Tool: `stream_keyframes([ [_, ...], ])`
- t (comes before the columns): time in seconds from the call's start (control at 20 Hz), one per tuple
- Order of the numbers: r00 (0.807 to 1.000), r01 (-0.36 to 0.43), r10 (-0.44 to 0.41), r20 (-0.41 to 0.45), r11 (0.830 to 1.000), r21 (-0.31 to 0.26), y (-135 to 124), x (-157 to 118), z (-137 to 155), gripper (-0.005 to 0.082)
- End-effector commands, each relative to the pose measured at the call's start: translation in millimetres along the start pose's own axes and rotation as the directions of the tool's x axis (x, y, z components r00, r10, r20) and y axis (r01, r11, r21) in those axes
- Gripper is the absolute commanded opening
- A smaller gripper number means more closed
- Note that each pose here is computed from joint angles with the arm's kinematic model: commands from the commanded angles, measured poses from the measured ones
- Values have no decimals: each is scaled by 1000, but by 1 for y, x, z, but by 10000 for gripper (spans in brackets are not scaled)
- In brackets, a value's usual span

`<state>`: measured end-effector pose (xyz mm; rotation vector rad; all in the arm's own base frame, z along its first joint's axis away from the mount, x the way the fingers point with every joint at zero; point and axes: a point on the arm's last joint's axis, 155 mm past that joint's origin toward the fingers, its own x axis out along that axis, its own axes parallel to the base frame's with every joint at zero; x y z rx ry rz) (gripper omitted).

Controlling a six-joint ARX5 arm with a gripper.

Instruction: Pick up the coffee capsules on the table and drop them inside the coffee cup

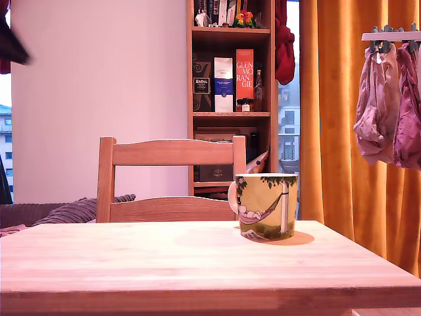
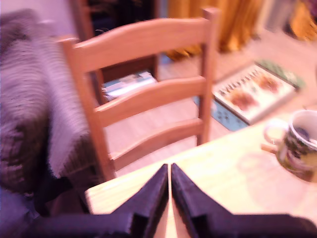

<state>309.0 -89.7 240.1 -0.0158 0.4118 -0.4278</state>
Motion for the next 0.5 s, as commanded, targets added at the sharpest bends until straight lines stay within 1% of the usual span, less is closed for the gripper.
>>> stream_keyframes([
  [0.0, 1000, -5, 6, 29, 1000, -6, -1, -8, -3, -19],
  [0.1, 998, -16, 18, 59, 999, -34, -1, -19, -3, -20],
  [0.15, 996, -27, 30, 79, 999, -30, -1, -24, -1, -20],
  [0.2, 995, -33, 37, 97, 998, -46, -1, -30, 0, -20],
  [0.3, 989, -65, 73, 130, 996, -69, 2, -39, 2, -20],
  [0.4, 985, -71, 82, 151, 995, -73, 1, -47, 3, -20],
  [0.45, 983, -86, 97, 155, 993, -74, 2, -51, 3, -20],
])
